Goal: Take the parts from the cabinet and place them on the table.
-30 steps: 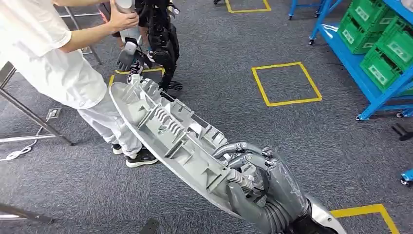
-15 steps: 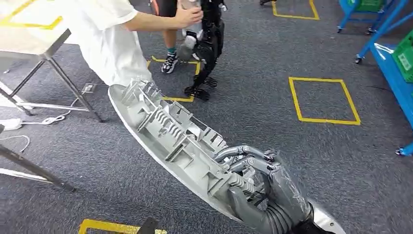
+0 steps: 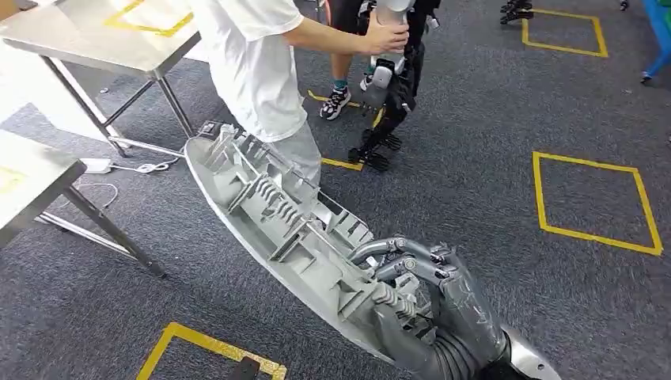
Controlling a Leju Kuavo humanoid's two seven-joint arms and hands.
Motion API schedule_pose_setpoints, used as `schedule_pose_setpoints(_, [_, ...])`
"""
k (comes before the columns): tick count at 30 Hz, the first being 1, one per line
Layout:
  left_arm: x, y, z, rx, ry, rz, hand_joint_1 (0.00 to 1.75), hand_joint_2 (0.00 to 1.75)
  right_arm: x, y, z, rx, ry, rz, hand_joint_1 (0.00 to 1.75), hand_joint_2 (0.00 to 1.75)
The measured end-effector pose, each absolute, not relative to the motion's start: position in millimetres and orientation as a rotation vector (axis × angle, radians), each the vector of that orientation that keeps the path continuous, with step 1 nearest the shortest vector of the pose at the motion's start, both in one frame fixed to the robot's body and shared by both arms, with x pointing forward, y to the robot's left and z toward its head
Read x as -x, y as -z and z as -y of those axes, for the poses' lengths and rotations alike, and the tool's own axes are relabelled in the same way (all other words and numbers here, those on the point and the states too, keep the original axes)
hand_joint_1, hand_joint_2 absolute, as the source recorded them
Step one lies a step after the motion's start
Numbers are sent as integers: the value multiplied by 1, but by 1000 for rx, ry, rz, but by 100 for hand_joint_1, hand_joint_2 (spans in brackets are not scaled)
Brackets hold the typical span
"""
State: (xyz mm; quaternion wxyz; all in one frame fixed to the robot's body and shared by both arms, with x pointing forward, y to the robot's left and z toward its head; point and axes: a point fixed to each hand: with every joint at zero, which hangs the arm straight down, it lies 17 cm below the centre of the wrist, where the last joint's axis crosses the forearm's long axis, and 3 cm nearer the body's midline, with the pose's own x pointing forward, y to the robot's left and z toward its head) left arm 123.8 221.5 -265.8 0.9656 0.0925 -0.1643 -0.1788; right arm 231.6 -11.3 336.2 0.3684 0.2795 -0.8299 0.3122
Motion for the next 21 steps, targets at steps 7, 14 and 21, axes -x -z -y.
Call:
schedule_pose_setpoints(7, [-129, 265, -220, -182, 369, 338, 0, 175, -231, -336, 11, -718, -805, 2131, 175, 175])
schedule_pose_setpoints(14, [-137, 264, -224, -190, 369, 340, 0, 175, -233, -339, 11, -714, -811, 2141, 175, 175])
schedule_pose_setpoints(21, [-139, 263, -223, -188, 370, 342, 0, 175, -236, -337, 12, -708, -808, 2136, 175, 175])
